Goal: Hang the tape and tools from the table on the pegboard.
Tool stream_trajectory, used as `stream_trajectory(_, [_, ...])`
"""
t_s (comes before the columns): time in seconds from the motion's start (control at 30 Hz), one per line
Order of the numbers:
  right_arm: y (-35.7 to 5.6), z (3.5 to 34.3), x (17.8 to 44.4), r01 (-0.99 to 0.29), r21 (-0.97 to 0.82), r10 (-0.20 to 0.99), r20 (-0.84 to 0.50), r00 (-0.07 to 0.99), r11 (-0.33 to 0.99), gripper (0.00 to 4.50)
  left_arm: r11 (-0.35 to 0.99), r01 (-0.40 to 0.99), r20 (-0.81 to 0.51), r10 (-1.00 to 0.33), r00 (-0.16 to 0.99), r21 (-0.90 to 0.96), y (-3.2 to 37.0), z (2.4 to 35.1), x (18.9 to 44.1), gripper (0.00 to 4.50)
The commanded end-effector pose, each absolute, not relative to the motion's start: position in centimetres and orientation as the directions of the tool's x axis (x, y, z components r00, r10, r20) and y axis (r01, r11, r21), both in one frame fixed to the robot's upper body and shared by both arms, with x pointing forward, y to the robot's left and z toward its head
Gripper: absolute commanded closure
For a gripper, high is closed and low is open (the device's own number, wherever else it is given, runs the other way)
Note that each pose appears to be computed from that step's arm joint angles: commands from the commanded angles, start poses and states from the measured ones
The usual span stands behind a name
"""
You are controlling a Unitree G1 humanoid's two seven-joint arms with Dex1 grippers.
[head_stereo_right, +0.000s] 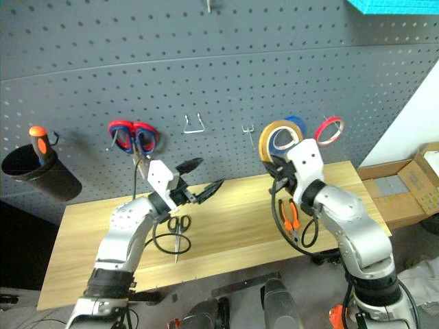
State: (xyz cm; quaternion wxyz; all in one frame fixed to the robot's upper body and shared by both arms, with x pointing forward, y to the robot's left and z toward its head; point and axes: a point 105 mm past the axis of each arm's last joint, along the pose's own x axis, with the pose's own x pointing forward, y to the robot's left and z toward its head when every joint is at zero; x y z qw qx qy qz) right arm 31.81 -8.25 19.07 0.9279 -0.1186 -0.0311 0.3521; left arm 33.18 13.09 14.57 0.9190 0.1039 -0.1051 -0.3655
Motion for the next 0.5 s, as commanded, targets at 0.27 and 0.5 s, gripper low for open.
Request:
stream_trajectory(0.27, [-5.6, 20.5, 32.7, -0.697, -0.327, 0.741, 0.018, 0.671, 0.639, 4.40, 0.685, 0.678, 0.081, -0.717, 0.692, 0.266, 14.5, 15.8, 29.7, 0.18])
stream_trajectory(0.5, [-5.4, 19.3, 34.1, -0.657, -0.356, 0.695, -0.029, 0.718, 0.664, 4.40, 0.685, 0.677, 0.080, -0.716, 0.693, 0.267, 14.2, 16.0, 30.0, 0.18])
